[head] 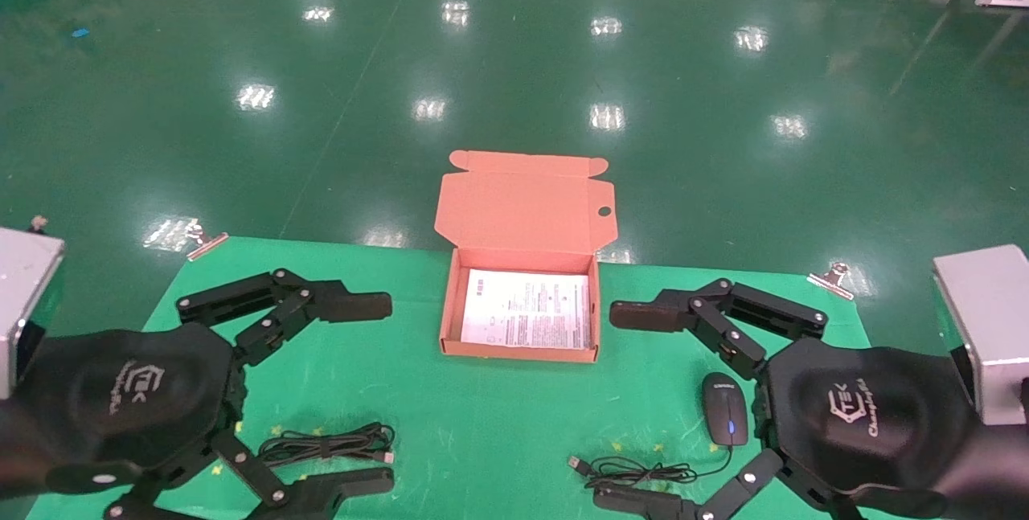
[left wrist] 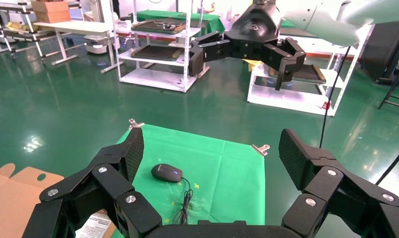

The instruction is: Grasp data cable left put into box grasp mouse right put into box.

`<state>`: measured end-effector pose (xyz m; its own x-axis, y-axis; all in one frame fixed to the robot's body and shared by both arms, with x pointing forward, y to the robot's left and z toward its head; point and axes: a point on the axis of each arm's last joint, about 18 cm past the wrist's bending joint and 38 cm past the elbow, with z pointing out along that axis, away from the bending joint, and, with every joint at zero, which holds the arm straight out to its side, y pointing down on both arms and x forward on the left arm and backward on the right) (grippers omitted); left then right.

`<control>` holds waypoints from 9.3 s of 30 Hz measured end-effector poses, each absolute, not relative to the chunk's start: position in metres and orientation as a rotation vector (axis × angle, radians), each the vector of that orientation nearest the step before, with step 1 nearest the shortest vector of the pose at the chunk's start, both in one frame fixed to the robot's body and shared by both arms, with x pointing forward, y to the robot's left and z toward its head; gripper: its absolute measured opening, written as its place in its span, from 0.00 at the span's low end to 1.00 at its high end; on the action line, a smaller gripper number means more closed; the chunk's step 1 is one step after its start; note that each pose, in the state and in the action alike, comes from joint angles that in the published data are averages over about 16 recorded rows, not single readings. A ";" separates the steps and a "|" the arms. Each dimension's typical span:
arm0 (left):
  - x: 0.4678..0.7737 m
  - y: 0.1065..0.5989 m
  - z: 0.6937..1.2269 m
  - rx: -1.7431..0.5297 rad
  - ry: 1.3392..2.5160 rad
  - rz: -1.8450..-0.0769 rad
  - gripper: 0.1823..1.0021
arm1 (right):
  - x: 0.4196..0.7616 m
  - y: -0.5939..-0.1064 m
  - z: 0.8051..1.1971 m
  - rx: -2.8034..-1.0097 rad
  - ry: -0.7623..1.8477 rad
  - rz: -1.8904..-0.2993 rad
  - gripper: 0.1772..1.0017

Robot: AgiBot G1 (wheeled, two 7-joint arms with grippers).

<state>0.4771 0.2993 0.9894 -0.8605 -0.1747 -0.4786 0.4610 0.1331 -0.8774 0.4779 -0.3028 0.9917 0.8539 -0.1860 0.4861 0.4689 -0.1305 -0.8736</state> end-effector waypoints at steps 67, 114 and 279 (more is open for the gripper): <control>0.666 0.284 0.848 0.010 2.411 -0.250 1.00 | 0.650 -0.288 0.831 -2.729 -0.589 -1.230 1.00; 0.704 0.306 0.830 -0.252 2.418 -0.410 0.66 | 0.696 -0.279 0.808 -2.703 -0.251 -1.179 0.68; 0.721 0.261 0.999 -0.098 1.894 -0.310 0.07 | 0.766 -0.176 0.964 -2.050 0.136 -1.339 0.19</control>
<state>0.7213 0.2608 0.9989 -0.3404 -0.2192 -0.9144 0.0840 0.9615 -0.2618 0.7657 -0.1755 0.9640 0.4665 -0.4295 0.7732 0.2653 -0.7660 -0.5855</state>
